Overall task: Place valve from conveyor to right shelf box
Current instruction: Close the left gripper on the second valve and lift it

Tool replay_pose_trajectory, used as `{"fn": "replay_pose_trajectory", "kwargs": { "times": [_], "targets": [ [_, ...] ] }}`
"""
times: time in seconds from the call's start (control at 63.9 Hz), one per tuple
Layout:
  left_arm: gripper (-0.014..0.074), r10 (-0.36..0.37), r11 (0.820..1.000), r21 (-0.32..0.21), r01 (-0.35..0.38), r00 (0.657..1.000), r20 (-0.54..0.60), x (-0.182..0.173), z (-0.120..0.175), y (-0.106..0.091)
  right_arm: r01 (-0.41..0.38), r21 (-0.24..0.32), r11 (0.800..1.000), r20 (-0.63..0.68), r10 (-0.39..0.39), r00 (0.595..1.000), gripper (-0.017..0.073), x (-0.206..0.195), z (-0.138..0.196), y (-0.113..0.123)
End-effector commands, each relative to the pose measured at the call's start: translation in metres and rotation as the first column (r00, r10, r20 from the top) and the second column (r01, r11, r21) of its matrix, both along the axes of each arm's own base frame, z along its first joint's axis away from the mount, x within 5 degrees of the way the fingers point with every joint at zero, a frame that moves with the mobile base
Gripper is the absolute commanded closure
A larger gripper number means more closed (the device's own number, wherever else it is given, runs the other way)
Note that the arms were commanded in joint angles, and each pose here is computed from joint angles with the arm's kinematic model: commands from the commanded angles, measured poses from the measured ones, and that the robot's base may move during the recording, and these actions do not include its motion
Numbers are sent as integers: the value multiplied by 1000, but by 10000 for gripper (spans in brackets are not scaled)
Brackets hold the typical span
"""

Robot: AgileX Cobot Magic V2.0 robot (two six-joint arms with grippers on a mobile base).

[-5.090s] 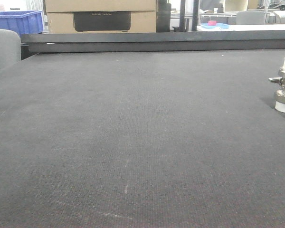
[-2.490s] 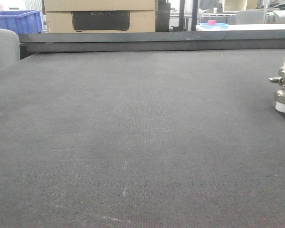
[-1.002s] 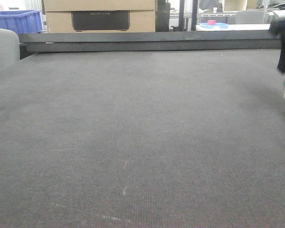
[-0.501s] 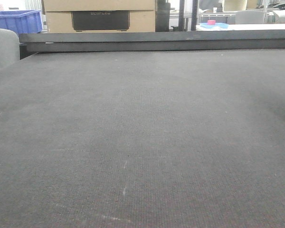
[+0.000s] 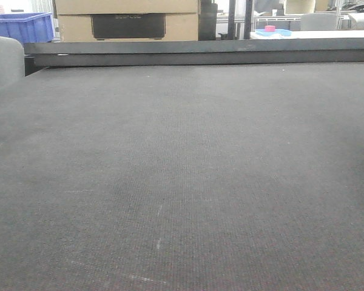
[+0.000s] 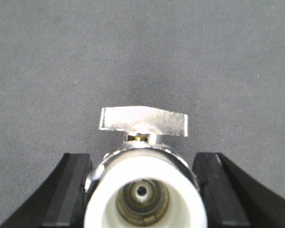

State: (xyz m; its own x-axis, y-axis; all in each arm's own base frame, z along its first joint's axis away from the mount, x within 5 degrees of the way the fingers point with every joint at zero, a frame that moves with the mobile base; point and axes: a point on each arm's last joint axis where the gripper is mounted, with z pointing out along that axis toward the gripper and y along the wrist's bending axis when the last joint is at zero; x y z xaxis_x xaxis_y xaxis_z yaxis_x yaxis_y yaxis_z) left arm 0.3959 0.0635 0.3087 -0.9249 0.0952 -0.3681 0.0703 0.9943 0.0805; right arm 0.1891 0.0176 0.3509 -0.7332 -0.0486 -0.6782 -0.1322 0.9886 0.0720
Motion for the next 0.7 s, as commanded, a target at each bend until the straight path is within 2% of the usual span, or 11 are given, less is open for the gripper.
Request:
{"fn": "replay_pose_trajectory", "kwargs": {
  "times": [0.0,0.298,0.595,0.689],
  "targets": [
    [47,2,1000,-3,-2,1000,11,10,-9,3,3,0,1000,55,-3,998,713,-1,6,0],
    [47,3,1000,-29,-5,998,-62,24,-45,4,3,0,1000,55,-3,998,713,-1,6,0],
    [47,6,999,-44,-10,997,-80,26,-57,4,3,1,1000,58,-4,998,713,-1,6,0],
    [87,17,999,-48,-21,997,-76,25,-63,7,4,1,1000,65,-5,998,713,0,7,0]
  ]
}}
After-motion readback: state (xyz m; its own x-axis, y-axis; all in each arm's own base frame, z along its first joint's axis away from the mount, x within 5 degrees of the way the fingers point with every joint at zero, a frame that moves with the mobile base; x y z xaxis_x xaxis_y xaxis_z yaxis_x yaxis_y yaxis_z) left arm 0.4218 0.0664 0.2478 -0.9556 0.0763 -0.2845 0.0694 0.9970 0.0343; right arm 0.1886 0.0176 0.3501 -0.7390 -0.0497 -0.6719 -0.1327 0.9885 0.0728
